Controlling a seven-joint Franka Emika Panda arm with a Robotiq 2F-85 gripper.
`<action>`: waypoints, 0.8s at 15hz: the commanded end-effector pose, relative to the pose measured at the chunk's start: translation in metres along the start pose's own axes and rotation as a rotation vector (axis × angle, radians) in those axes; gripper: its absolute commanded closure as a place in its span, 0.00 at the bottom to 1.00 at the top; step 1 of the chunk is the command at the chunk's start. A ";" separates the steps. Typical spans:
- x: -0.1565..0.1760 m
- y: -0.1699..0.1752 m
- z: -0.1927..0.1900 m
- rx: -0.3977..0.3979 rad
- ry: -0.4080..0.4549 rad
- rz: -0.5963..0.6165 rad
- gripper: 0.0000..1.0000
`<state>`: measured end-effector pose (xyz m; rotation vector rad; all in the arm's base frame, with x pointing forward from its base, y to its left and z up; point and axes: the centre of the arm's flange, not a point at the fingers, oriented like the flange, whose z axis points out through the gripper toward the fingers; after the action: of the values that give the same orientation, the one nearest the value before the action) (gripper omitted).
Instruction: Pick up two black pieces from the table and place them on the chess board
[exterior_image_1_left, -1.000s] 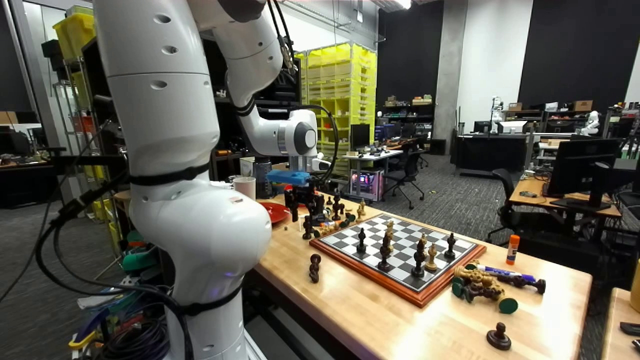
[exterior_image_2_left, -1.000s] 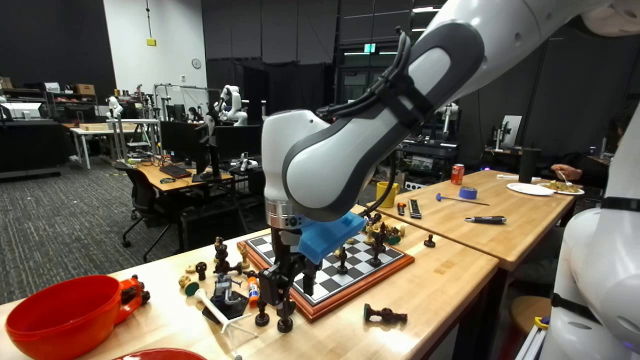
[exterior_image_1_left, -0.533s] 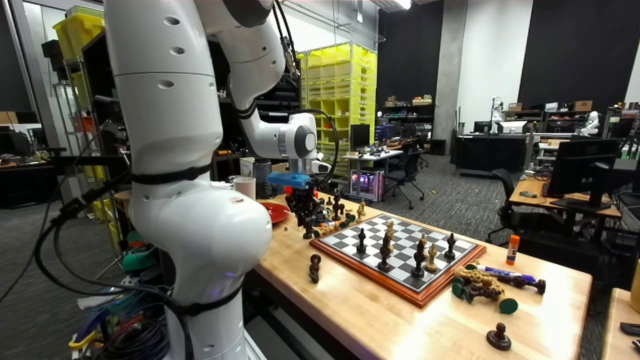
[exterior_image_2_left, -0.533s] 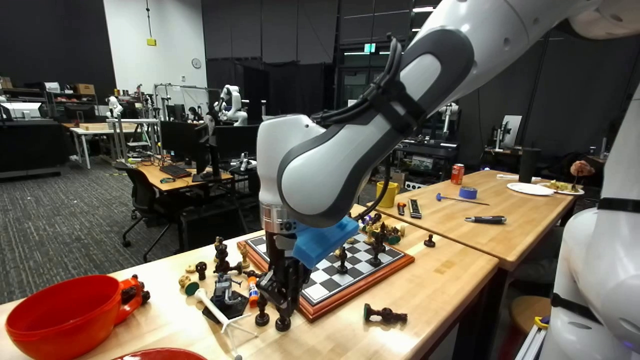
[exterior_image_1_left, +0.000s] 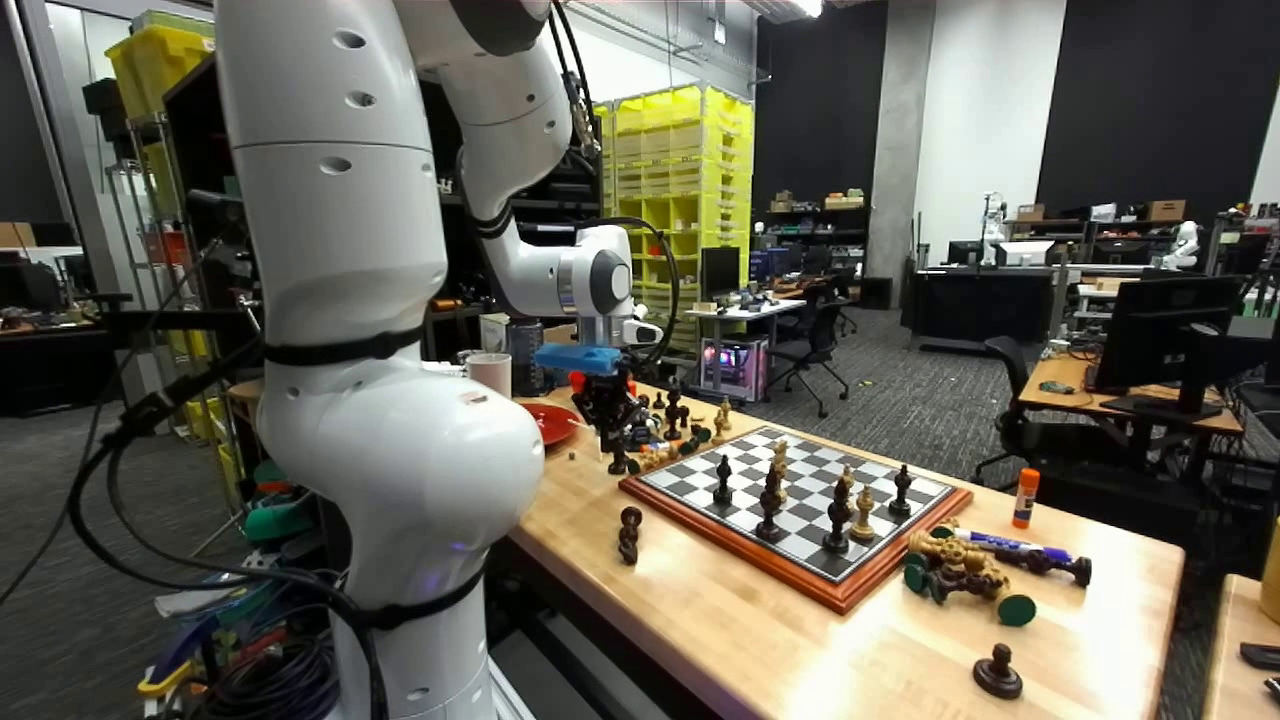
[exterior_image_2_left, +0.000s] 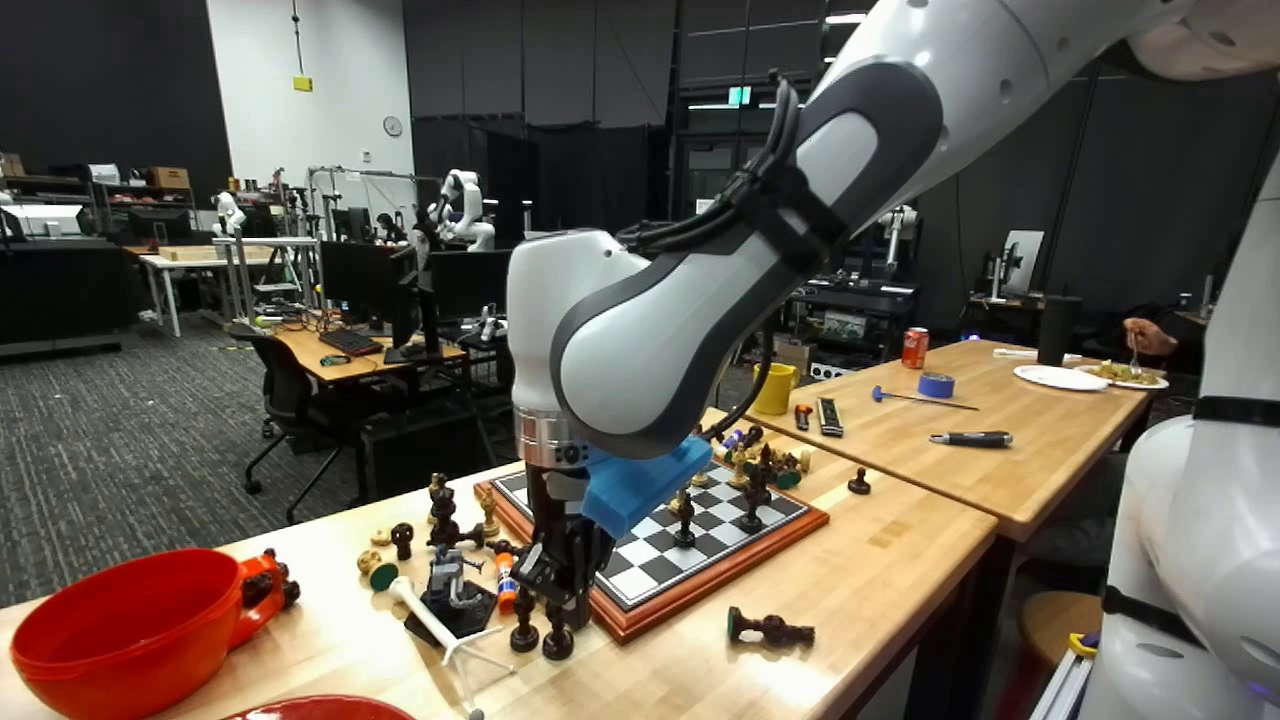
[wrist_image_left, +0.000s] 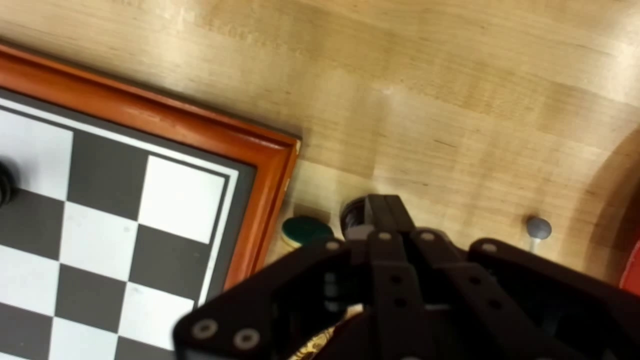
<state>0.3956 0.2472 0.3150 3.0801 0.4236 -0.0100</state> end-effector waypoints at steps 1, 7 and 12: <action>0.002 -0.005 -0.001 -0.018 0.005 -0.005 0.68; 0.006 -0.009 -0.002 -0.010 0.004 -0.012 0.29; 0.014 -0.016 -0.002 -0.007 0.011 -0.022 0.01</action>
<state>0.3983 0.2554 0.3161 3.0823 0.4446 -0.0045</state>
